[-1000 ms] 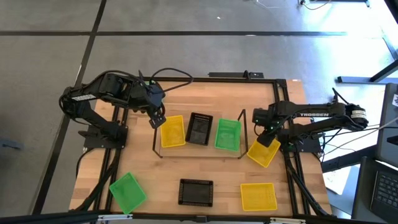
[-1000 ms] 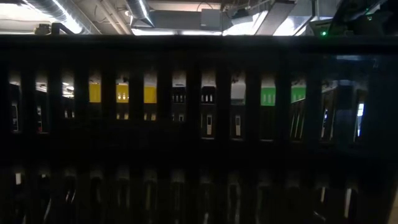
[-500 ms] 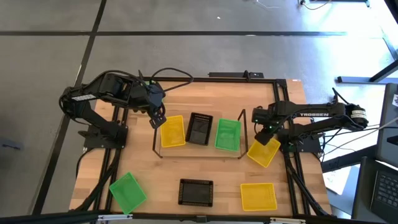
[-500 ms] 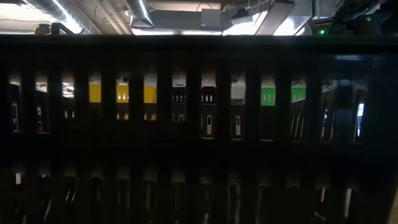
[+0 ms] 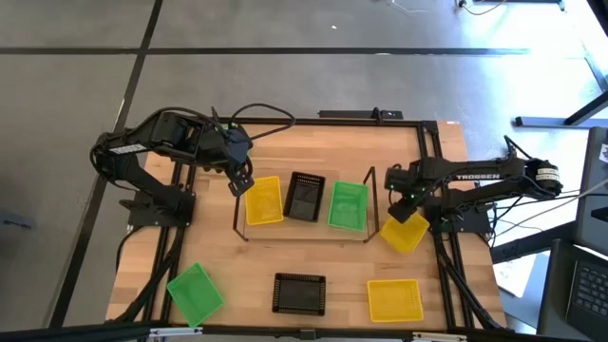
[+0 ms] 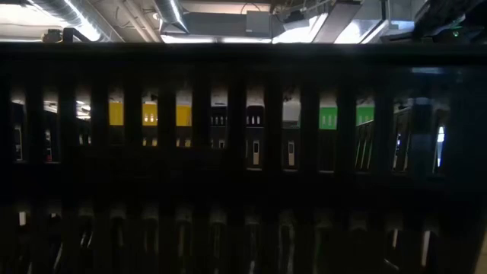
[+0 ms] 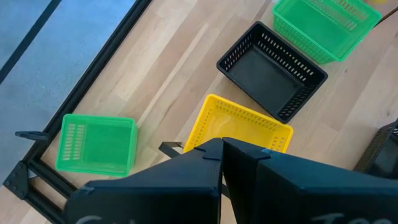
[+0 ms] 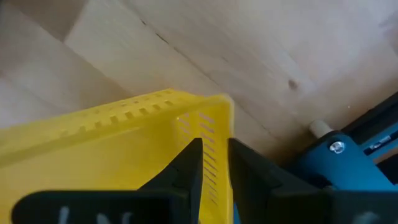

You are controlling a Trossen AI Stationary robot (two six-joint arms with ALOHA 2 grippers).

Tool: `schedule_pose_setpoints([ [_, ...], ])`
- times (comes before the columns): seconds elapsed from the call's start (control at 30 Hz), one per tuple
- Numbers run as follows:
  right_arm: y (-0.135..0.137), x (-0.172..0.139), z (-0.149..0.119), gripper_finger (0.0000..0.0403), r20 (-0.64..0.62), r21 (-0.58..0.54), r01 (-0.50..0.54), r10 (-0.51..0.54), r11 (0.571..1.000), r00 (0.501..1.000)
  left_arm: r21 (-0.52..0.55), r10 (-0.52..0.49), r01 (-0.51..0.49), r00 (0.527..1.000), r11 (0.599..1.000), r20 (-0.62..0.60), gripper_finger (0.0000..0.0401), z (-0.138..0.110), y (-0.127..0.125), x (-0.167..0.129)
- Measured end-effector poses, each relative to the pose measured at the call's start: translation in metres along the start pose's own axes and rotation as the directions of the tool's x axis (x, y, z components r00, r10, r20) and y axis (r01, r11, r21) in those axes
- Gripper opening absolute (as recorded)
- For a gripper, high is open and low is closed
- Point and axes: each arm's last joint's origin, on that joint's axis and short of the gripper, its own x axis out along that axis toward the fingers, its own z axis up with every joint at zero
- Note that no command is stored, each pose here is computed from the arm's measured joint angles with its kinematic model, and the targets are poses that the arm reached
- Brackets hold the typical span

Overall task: Stack baskets on shelf by color
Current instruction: Stack the top yellow bin on top of the yellow bin on the shelf

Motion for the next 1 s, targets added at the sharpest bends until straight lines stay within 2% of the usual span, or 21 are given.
schedule_pose_setpoints([
  [0.2,0.002,-0.002,0.002,0.0074,0.013,-0.006,-0.015,0.015,1.0,1.0,0.0,0.0,0.0,1.0,1.0,0.0,0.0,0.0,0.0,0.0],
  [0.43,0.007,-0.018,0.009,0.0074,0.1,-0.015,-0.005,0.007,1.0,0.995,0.0,0.0,0.0,1.0,1.0,0.0,0.0,0.0,0.0,0.0],
  [0.57,0.006,-0.018,0.007,0.0074,0.088,-0.014,0.004,-0.003,1.0,0.996,0.0,0.0,0.0,1.0,1.0,0.0,0.0,0.0,0.0,0.0],
  [0.73,0.004,-0.018,0.008,0.0074,0.116,-0.062,0.067,-0.059,0.996,0.991,0.0,0.0,0.0,1.0,1.0,0.0,0.0,0.0,0.0,0.0],
  [1.0,0.004,-0.018,0.007,0.0074,0.106,-0.143,0.06,-0.045,0.988,0.993,0.001,0.0,0.0,1.0,1.0,0.0,0.0,0.0,0.0,0.0],
])
